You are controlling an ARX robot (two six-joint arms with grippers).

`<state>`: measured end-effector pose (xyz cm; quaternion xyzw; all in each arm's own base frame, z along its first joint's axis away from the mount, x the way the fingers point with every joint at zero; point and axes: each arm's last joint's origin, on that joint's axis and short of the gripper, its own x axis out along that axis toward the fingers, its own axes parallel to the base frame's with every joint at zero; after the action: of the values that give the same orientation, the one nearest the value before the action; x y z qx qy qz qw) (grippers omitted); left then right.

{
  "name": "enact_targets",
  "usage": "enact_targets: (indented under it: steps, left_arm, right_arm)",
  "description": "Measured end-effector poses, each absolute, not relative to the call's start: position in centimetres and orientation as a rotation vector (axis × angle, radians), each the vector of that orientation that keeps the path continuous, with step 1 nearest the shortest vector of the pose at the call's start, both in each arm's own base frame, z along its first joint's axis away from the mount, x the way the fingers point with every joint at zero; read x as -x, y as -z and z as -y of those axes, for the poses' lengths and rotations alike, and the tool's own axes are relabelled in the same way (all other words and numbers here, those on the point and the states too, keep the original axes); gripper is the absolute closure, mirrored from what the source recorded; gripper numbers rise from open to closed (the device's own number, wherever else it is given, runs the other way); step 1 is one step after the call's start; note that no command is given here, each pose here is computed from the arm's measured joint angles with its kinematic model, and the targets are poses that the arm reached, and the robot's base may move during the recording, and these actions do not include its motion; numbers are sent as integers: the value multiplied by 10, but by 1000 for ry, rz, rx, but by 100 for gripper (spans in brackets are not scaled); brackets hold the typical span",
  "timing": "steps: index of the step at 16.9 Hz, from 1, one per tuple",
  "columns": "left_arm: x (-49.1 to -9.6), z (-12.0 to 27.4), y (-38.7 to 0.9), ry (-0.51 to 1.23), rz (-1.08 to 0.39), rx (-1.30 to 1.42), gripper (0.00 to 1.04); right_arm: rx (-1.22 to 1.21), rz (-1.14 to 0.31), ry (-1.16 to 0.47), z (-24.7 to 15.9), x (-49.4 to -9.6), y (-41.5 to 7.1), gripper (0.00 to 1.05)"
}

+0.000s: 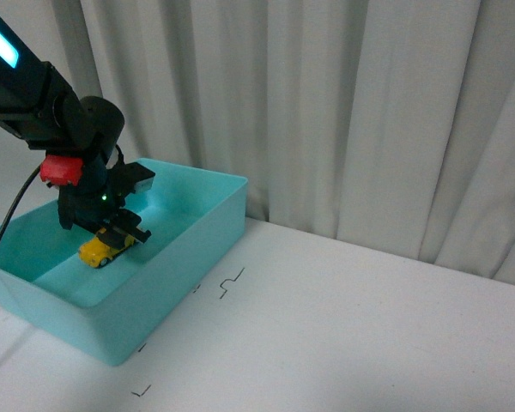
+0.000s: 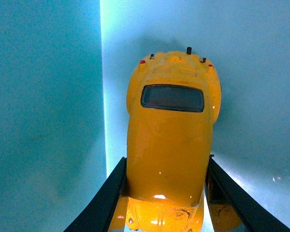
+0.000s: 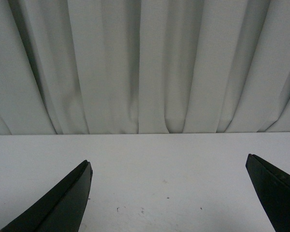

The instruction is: Wind up and store yellow beetle toy

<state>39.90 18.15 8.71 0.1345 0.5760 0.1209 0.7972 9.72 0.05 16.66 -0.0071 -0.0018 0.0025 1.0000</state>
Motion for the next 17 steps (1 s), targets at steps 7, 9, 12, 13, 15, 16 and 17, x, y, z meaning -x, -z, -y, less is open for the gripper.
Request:
enact_targets:
  steps: [7, 9, 12, 13, 15, 16, 17]
  left_arm:
    - [-392, -180, -87, -210, -1226, -217, 7]
    - [-390, -177, -91, -173, -1208, -197, 7]
    - [-388, -167, -111, -120, -1128, -201, 7]
    - [-385, -164, -136, -110, -1041, -224, 7]
    - [-379, -161, -170, -100, -924, -231, 7]
    - [-373, -160, -186, -101, -865, -237, 7]
    - [-358, -161, -207, -102, -793, -229, 7]
  right_arm:
    - [15, 4, -5, 0, -97, -167, 7]
    - [14, 4, -5, 0, -97, -167, 7]
    - [15, 4, -5, 0, -97, -167, 7]
    - [15, 4, -5, 0, -97, -167, 7]
    - [14, 4, -5, 0, -97, -167, 7]
    - [15, 4, -5, 0, -97, -167, 7]
    - [14, 4, -5, 0, -97, -167, 7]
